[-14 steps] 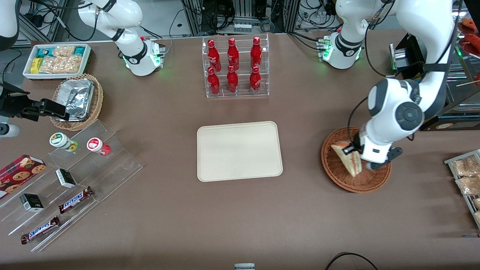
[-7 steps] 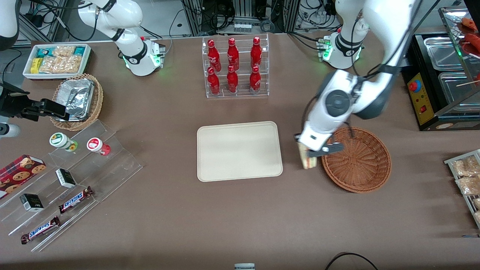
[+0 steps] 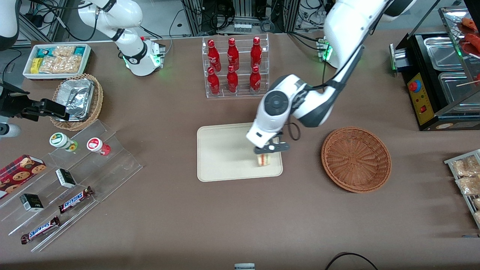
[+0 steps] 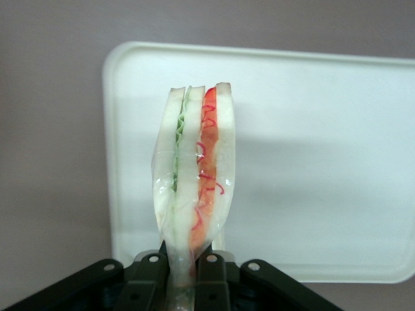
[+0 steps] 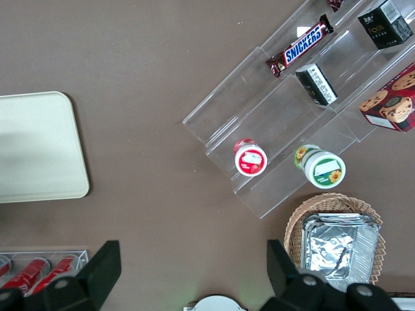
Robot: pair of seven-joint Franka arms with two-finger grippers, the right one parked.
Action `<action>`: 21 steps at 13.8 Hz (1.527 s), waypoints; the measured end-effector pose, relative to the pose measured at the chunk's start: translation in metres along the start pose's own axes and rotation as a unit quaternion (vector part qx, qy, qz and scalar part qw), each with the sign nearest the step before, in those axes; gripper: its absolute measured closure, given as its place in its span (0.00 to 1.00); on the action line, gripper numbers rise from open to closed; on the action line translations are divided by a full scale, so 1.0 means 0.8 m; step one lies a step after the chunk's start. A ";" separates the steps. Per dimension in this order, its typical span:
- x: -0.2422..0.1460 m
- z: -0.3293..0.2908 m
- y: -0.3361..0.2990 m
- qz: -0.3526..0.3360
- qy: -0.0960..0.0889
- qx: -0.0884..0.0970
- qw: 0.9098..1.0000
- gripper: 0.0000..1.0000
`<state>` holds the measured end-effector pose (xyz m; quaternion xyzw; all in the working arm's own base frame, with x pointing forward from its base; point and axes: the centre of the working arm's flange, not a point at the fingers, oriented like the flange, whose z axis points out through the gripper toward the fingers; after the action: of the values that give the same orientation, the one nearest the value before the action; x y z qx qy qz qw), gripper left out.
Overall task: Place sandwich from basket to tray
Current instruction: 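Carry the held sandwich from the basket over the cream tray, then lower the sandwich onto the tray center and open the left gripper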
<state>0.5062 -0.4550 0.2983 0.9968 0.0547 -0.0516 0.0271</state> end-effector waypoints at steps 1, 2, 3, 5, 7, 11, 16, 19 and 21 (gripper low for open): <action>-0.008 0.011 0.018 0.003 -0.002 0.001 1.000 0.85; -0.015 0.025 0.033 0.006 -0.001 0.006 1.000 0.85; -0.020 0.037 0.045 0.006 -0.001 0.010 1.000 0.85; -0.023 0.055 0.059 0.001 -0.003 0.012 1.000 0.85; -0.022 0.060 0.063 -0.002 -0.004 0.012 1.000 0.85; -0.020 0.066 0.061 -0.022 0.000 0.021 1.000 0.85; -0.018 0.068 0.062 -0.033 0.004 0.022 0.999 0.60; -0.005 0.033 0.071 -0.038 0.016 0.010 0.999 0.29; 0.002 -0.005 0.071 -0.041 0.021 0.014 0.999 0.08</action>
<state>0.5143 -0.5106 0.3048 0.9948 0.0957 -0.0322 0.0095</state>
